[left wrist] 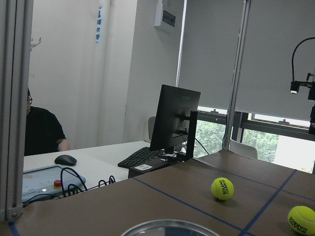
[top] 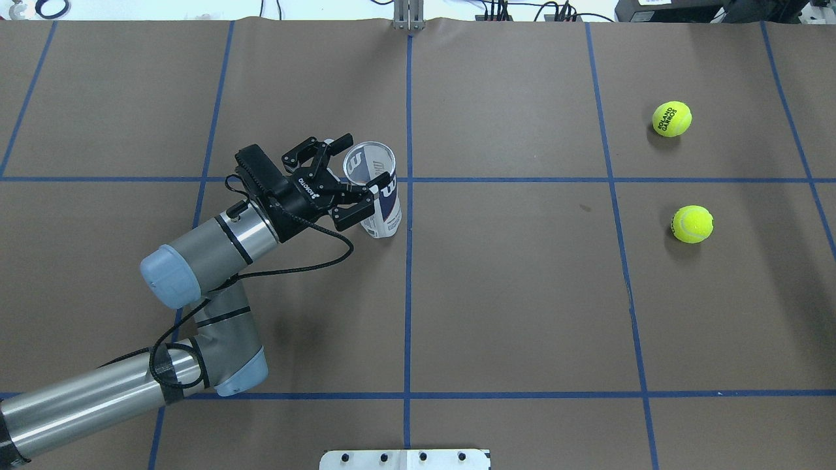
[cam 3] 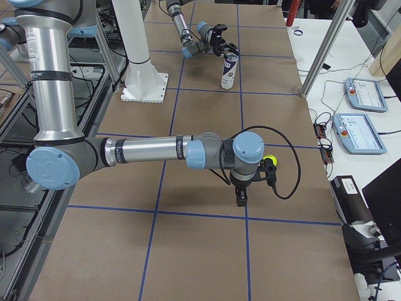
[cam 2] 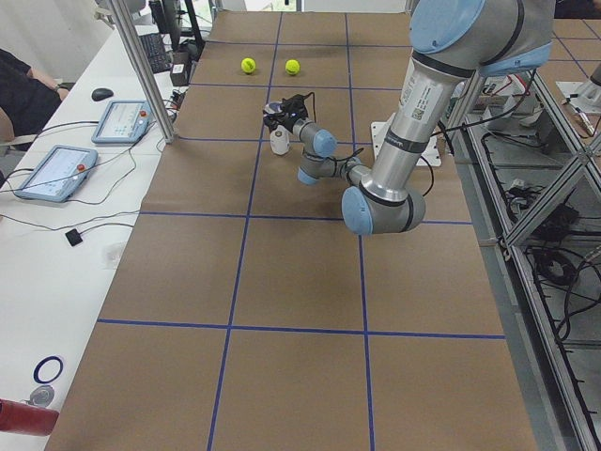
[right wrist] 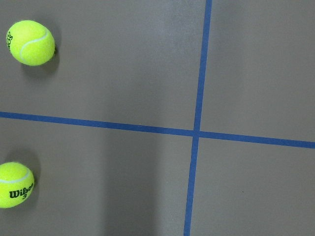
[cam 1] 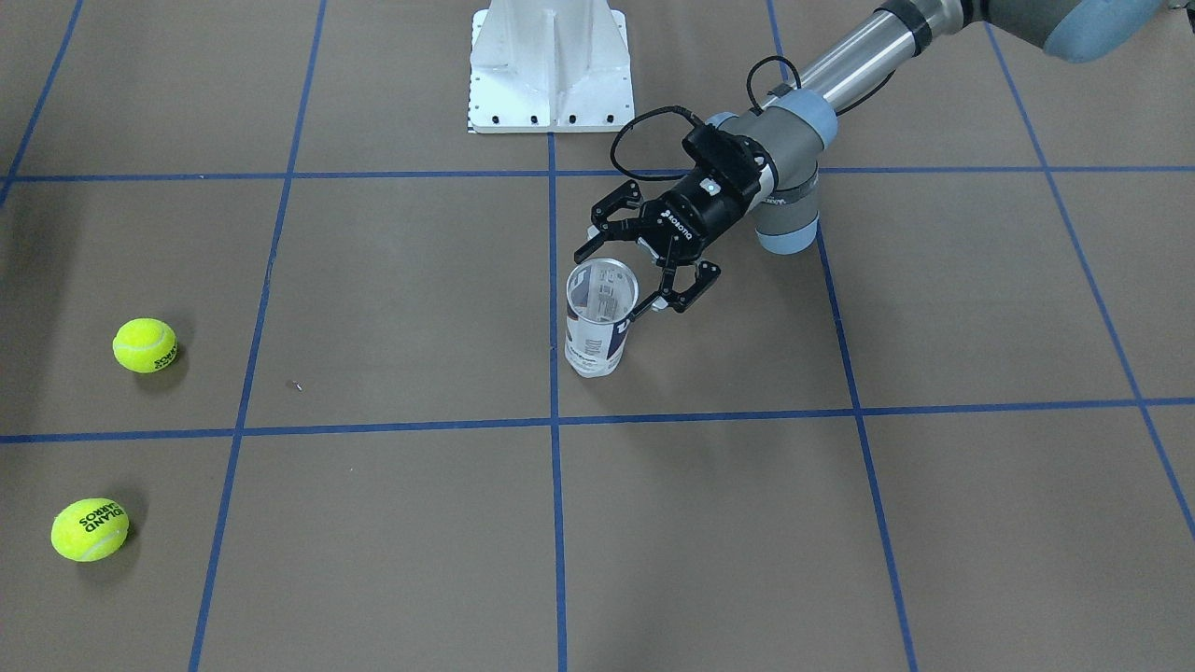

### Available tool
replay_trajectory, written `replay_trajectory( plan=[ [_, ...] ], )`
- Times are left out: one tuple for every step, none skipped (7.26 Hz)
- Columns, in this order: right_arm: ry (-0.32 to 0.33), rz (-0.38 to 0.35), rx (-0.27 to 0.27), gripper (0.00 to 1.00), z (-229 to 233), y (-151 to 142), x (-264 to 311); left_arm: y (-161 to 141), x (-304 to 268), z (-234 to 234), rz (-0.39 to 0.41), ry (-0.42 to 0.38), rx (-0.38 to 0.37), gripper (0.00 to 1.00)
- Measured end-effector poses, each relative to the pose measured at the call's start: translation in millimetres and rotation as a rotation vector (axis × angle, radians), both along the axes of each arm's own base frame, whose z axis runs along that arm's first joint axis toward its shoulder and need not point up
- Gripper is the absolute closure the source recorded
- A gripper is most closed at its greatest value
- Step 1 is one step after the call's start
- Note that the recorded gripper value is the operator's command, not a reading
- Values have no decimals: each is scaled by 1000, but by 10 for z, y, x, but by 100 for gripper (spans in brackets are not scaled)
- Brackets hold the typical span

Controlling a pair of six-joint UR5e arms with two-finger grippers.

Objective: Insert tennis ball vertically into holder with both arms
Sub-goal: 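Lower the upright can onto the table with the left gripper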

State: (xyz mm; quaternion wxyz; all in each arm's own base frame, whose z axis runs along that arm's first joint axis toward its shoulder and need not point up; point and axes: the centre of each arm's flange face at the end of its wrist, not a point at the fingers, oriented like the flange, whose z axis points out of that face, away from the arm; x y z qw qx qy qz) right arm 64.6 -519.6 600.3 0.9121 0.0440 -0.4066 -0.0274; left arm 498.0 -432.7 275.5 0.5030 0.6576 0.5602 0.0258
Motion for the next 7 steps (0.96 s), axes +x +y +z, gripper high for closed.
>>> replay_trajectory(
  plan=[
    [1,0,0,1,1,0,0,-2,1,-7,0,1,0,1],
    [1,0,0,1,1,0,0,0,-1,-22,0,4,1,1],
    [0,0,0,1,0,0,0,2,-7,-38,1,8,3,1],
    [0,0,1,1,-6,0,0,4,-16,-64,1,13,6,1],
    [0,0,2,1,-12,0,0,10,-29,-98,2,20,10,1],
    [-1,0,5,1,-24,-1,-1,19,-74,-153,3,30,16,1],
    [-2,0,8,1,-39,-1,-1,37,-160,-211,6,34,23,1]
  ],
)
